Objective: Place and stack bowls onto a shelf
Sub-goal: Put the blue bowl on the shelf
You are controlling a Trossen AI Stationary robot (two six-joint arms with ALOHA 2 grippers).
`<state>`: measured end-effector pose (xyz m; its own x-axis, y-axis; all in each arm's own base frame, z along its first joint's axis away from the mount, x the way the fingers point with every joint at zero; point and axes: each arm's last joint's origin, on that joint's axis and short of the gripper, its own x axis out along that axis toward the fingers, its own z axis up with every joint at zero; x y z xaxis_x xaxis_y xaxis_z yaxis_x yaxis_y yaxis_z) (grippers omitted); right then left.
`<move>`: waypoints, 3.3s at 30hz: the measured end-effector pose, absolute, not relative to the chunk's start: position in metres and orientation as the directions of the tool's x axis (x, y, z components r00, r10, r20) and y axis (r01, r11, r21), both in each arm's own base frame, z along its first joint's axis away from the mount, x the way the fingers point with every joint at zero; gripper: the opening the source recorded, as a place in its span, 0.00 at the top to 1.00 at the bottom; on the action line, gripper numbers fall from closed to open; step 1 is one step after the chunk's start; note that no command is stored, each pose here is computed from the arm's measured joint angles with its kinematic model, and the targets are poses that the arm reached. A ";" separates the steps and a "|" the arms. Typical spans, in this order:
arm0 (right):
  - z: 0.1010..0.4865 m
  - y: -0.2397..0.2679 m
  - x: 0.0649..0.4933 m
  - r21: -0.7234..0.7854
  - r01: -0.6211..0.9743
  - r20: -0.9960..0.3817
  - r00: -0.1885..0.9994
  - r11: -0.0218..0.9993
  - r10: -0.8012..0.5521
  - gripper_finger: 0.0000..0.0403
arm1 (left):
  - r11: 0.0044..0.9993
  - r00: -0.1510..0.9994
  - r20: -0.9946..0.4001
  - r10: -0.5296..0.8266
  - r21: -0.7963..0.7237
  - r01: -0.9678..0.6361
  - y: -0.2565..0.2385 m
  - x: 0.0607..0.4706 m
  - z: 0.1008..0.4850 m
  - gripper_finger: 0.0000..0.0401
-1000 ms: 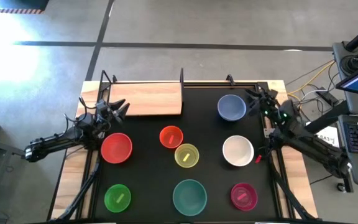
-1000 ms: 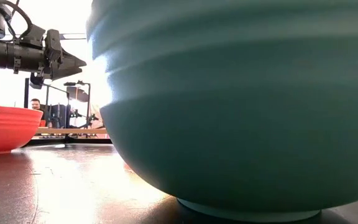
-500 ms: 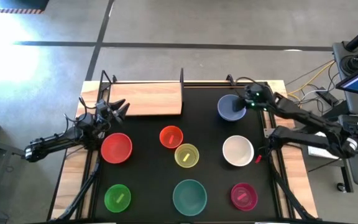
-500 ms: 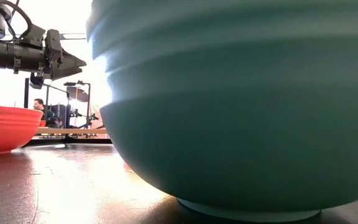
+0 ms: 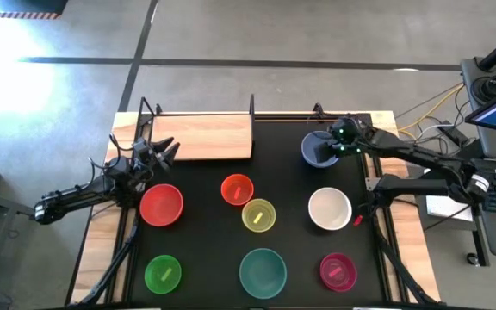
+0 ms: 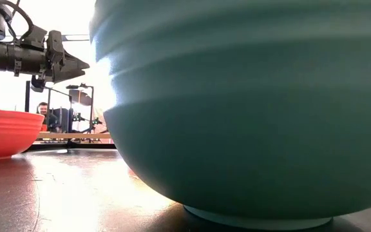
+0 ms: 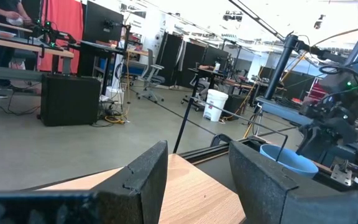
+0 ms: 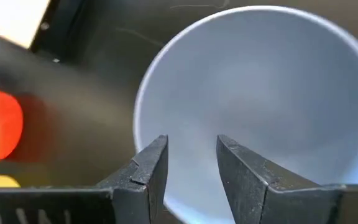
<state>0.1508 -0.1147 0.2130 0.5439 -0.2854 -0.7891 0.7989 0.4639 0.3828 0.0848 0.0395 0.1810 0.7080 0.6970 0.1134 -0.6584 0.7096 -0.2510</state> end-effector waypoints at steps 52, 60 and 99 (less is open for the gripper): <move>0.174 -0.114 0.195 0.198 0.691 -0.859 0.464 0.695 -0.216 0.98 | 0.709 0.708 0.113 0.697 -0.251 -0.659 0.040 0.085 0.181 0.61; 0.196 -0.115 0.200 0.259 0.648 -0.801 0.559 0.716 -0.216 0.98 | 0.712 0.704 0.131 0.698 -0.234 -0.662 0.040 0.084 0.183 0.61; 0.309 -0.017 0.295 0.228 -0.015 -0.803 0.562 0.974 0.197 0.98 | 0.982 0.990 0.078 0.114 -0.161 -0.100 0.032 0.126 0.227 0.61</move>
<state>0.2952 -0.0174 0.3089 0.5618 0.1970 -0.8035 -0.0155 0.9736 0.2278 0.1261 0.0325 0.2268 0.9904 0.1139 0.0779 -0.1002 0.9818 -0.1613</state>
